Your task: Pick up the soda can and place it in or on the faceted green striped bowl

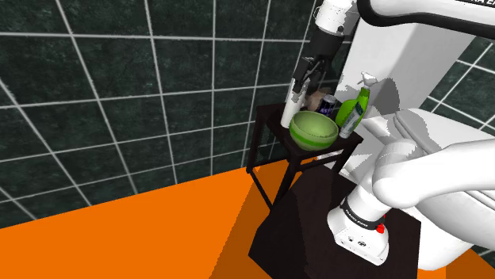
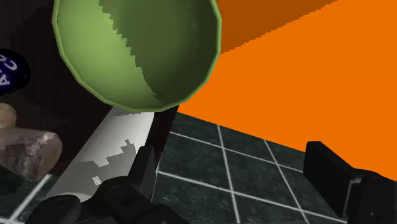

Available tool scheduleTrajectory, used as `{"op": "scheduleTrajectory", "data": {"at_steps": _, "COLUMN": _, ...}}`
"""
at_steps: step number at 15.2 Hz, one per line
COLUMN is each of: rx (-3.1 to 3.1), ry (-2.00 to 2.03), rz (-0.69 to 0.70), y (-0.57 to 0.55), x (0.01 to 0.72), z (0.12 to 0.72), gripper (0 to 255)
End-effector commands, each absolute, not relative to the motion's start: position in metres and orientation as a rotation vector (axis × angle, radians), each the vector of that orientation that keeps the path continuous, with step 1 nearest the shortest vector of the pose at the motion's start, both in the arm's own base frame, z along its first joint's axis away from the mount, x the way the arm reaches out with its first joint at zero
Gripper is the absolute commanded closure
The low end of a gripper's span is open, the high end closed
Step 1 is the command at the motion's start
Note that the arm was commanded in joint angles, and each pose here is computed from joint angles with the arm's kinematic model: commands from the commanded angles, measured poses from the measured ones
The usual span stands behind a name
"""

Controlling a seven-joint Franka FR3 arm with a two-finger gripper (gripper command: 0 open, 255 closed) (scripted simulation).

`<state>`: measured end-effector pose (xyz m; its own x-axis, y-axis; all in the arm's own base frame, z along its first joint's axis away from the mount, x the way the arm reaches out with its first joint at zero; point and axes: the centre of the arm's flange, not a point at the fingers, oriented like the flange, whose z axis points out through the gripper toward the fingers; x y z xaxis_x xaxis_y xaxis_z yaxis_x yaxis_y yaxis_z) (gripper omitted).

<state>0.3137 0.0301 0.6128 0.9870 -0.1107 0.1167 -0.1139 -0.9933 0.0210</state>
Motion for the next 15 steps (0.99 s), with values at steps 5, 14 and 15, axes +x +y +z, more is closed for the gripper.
{"op": "scheduleTrajectory", "data": {"at_steps": 5, "rx": 3.112, "ry": -0.175, "rz": 0.148, "y": -0.02, "x": 0.312, "z": 0.594, "gripper": 0}}
{"op": "scheduleTrajectory", "data": {"at_steps": 14, "rx": 3.129, "ry": -0.172, "rz": 0.075, "y": -0.133, "x": 0.307, "z": 0.552, "gripper": 0}}
{"op": "scheduleTrajectory", "data": {"at_steps": 15, "rx": 3.131, "ry": -0.172, "rz": 0.067, "y": -0.145, "x": 0.306, "z": 0.547, "gripper": 0}}
